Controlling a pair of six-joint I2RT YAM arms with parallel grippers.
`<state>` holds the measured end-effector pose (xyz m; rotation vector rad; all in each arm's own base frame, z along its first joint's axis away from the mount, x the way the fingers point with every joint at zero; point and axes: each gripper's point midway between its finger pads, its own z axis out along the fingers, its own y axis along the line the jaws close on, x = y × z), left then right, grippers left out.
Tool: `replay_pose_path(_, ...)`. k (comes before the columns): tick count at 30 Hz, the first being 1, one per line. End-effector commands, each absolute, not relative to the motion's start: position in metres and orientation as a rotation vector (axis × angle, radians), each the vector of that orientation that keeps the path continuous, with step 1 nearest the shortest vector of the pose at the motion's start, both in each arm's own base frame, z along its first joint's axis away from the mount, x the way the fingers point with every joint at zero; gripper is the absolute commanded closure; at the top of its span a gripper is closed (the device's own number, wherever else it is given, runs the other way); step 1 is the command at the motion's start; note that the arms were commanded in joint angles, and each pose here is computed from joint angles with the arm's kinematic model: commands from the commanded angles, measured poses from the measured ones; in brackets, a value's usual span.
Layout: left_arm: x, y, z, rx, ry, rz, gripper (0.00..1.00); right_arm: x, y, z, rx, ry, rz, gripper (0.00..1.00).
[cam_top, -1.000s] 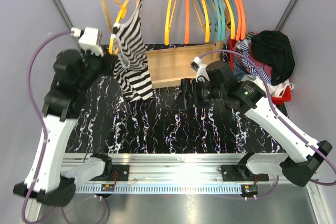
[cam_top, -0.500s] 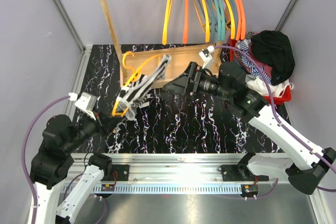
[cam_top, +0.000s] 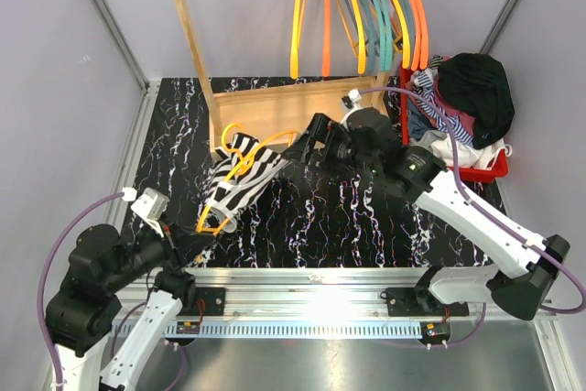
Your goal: Remove the tank top from the hanger
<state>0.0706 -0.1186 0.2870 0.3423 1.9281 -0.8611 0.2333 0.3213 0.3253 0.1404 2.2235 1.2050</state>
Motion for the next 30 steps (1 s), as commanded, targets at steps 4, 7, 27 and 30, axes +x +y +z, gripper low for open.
replay_pose_path(4, 0.055, -0.127, 0.324, 0.383, 1.786, -0.958, 1.00, 0.249, 0.321, 0.272, 0.162, 2.305, 0.948, 0.00)
replay_pose_path(7, 0.053, -0.127, 0.332, 0.372, 1.766, -0.972, 1.00, 0.258, 0.322, 0.256, 0.215, 2.305, 0.886, 0.00)
replay_pose_path(27, 0.046, -0.121, 0.354, 0.303, 1.697, -0.979, 1.00, 0.280, 0.310, 0.244, 0.247, 2.011, 0.970, 0.09)
replay_pose_path(30, 0.045, -0.125, 0.360, 0.293, 1.702, -1.022, 1.00, 0.272, 0.323, 0.264, 0.008, 1.910, 1.138, 0.00)
